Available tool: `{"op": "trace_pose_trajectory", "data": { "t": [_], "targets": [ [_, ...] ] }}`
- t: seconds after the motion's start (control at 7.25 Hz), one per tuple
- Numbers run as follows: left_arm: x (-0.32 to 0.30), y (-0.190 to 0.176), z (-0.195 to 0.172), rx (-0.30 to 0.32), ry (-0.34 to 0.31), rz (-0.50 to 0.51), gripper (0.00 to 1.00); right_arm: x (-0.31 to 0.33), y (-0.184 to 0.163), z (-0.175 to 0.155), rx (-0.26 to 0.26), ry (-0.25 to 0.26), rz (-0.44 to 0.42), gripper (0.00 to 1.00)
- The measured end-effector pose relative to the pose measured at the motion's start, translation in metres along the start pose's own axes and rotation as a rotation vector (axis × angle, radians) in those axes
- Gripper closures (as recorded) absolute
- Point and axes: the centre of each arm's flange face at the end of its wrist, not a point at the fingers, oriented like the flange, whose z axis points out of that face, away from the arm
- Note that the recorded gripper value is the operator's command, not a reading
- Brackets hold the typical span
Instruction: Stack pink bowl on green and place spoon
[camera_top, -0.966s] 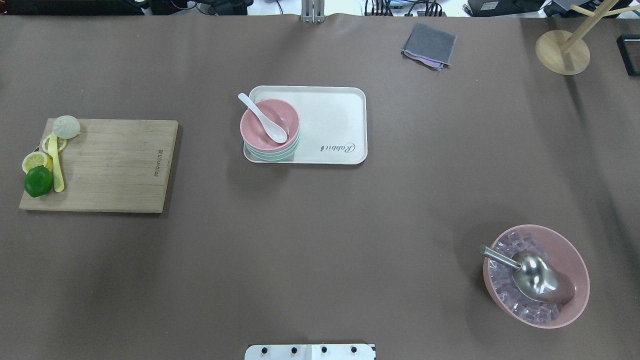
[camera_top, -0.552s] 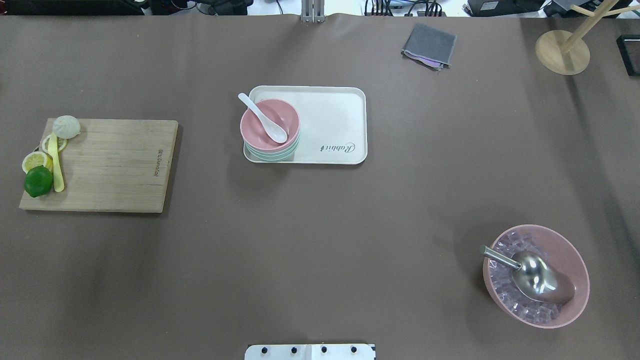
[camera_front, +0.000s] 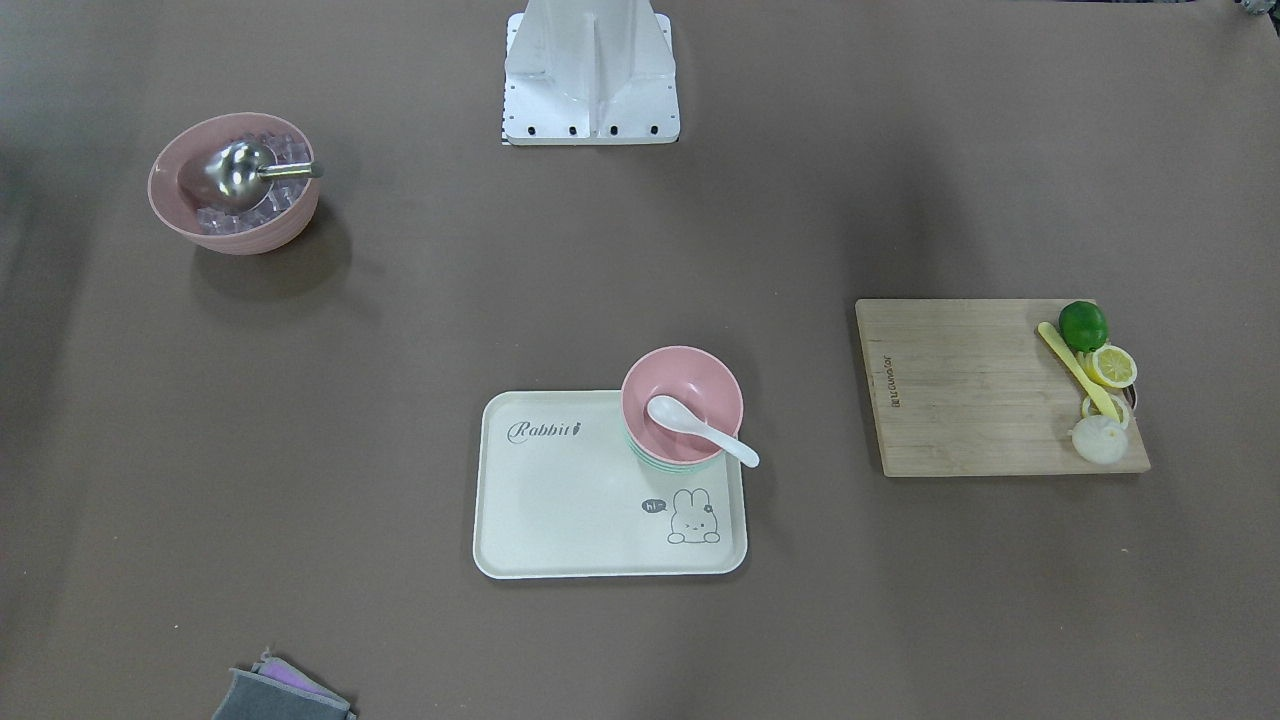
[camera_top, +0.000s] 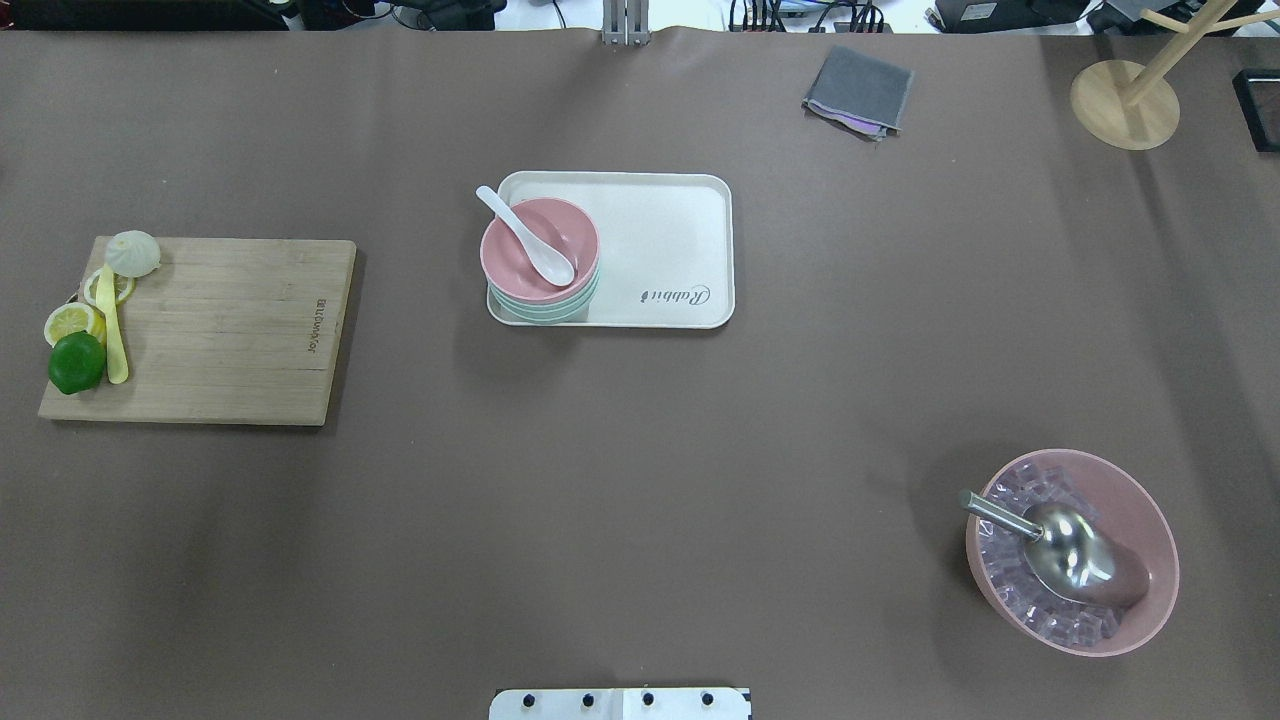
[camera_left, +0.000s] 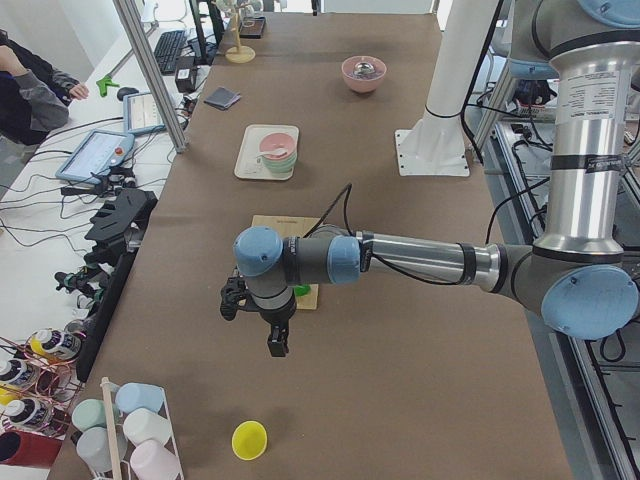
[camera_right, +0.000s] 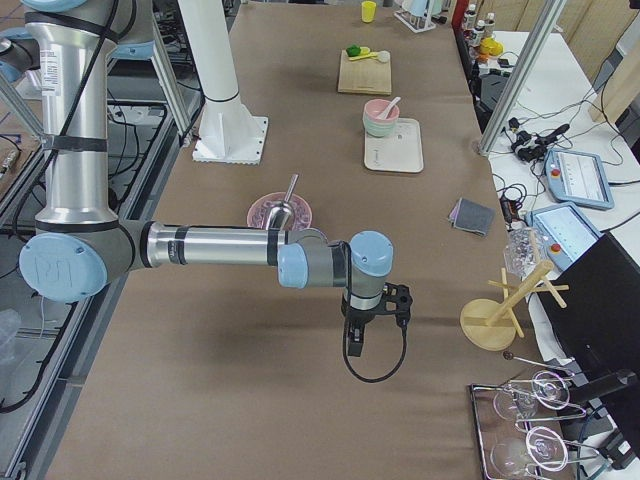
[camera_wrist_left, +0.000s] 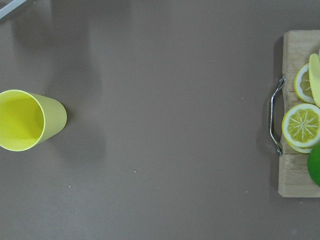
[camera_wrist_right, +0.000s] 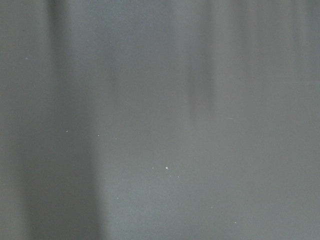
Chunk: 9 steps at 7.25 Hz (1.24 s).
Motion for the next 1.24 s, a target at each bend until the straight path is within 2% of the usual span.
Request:
{"op": "trace_pose_trajectory", "data": {
  "t": [0.41,1.1,1.24],
  "targets": [
    [0.007,-0.002,-0.006,0.070,-0.002,0.077,0.02,0.001,0.003,0.000,-0.002,0.001,0.001,0.00],
    [0.004,0.004,-0.001,0.079,-0.004,0.088,0.02,-0.008,0.003,-0.006,0.012,-0.022,-0.014,0.00],
    [0.005,0.004,-0.002,0.081,-0.003,0.090,0.02,-0.011,0.003,-0.006,0.016,-0.055,-0.022,0.00]
  ]
}}
